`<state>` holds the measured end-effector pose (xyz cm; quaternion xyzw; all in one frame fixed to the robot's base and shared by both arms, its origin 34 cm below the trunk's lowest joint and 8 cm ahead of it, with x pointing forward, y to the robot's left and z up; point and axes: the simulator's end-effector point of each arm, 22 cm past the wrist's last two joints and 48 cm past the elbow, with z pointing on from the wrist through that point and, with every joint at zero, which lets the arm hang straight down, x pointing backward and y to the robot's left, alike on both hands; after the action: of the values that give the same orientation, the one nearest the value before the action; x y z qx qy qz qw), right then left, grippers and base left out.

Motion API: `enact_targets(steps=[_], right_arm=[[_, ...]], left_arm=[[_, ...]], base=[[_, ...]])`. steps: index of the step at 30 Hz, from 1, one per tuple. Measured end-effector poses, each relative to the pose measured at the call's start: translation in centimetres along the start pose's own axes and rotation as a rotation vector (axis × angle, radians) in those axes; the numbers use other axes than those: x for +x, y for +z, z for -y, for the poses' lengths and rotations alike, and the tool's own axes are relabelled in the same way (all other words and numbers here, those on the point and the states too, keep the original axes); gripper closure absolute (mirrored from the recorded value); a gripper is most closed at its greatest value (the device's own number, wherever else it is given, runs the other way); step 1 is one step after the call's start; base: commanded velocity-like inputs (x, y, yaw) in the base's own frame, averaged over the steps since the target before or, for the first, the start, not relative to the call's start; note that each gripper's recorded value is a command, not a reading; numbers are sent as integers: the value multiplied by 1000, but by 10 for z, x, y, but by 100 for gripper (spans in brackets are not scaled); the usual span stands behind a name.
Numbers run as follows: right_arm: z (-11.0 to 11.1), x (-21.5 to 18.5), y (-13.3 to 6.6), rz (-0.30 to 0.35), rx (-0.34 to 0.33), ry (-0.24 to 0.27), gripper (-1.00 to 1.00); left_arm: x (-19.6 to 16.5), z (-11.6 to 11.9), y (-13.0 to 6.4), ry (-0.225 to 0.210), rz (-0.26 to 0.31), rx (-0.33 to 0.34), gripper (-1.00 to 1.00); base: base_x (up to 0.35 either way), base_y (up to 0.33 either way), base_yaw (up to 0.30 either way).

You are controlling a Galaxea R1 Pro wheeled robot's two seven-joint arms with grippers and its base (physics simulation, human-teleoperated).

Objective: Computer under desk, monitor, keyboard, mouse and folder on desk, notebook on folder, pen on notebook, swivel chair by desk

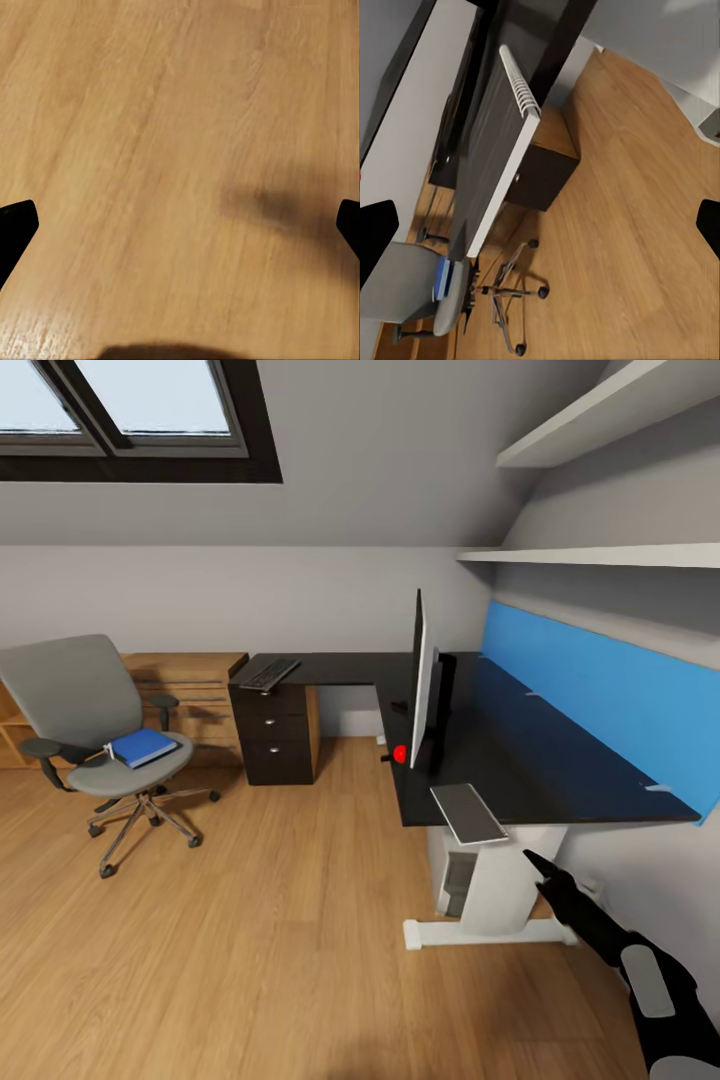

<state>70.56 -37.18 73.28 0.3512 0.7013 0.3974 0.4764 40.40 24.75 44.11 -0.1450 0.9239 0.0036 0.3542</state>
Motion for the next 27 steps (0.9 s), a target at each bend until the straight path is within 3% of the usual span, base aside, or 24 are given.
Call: enact_targets(steps=[8,15,27], right_arm=[[2,3,0,-2,-2,23,-100],[5,6,1,0,-6,58,-100],[21,16,3,-2,-9,67,-100]], left_arm=[[0,0,0,0,1,0,-100],[0,-1,0,-4,0,-4,-100],[12,-5,12,-8,0,-8,-100]], base=[[162,0,0],[30,0,0],[3,0,0]])
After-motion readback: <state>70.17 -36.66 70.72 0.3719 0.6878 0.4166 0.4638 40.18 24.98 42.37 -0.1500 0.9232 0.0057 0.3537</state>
